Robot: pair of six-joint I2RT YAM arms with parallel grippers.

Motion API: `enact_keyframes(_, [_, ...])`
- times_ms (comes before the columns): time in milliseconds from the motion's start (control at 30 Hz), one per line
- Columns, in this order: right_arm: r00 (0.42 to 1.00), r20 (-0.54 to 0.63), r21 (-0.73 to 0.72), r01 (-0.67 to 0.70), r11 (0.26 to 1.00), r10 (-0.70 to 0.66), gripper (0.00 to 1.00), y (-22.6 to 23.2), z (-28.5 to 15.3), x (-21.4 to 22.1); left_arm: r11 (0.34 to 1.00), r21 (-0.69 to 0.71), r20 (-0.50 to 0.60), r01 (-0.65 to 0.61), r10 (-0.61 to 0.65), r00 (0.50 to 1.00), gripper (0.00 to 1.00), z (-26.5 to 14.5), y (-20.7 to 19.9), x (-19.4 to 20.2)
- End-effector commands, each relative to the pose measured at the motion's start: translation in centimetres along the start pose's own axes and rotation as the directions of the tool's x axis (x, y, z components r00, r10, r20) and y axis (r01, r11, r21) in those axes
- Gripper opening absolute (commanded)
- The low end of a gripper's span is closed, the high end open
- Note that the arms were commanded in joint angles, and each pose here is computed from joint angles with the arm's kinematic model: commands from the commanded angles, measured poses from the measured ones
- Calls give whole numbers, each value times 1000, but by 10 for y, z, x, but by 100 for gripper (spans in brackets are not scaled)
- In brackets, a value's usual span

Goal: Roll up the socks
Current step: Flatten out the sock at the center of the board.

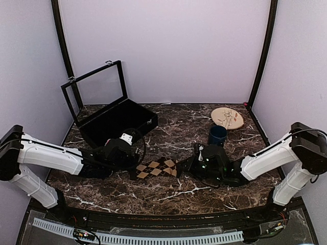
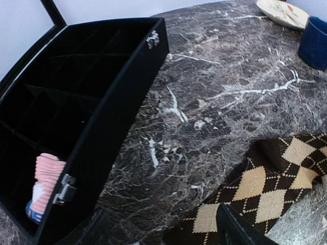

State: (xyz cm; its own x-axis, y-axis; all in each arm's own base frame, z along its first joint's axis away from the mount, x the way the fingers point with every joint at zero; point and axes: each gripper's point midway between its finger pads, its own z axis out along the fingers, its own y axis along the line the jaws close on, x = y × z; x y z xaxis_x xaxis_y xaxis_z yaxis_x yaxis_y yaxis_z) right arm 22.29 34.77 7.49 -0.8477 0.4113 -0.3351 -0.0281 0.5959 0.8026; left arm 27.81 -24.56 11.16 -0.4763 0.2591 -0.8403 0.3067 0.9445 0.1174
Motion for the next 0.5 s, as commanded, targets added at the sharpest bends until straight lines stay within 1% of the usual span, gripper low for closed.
enact_keyframes(0, [997, 81, -23, 15, 1000, -13, 25, 12, -11, -25, 998, 61, 12, -34, 34, 999, 73, 8, -24, -8])
enact_keyframes(33, [996, 89, -6, 24, 1000, -23, 30, 9, -12, -28, 997, 66, 2, -40, 40, 999, 73, 11, -27, -4])
enact_keyframes(133, [993, 103, 42, 48, 998, -53, 43, 1, -14, -36, 995, 78, -27, -59, 62, 998, 73, 18, -33, 7])
enact_keyframes(167, [993, 102, 52, 50, 997, -56, 44, -2, -13, -38, 995, 77, -37, -65, 68, 997, 73, 21, -34, 11])
enact_keyframes(467, [997, 48, 98, 62, 993, -67, 45, -15, -4, -35, 991, 42, -118, -131, 135, 984, 74, 42, -37, 40])
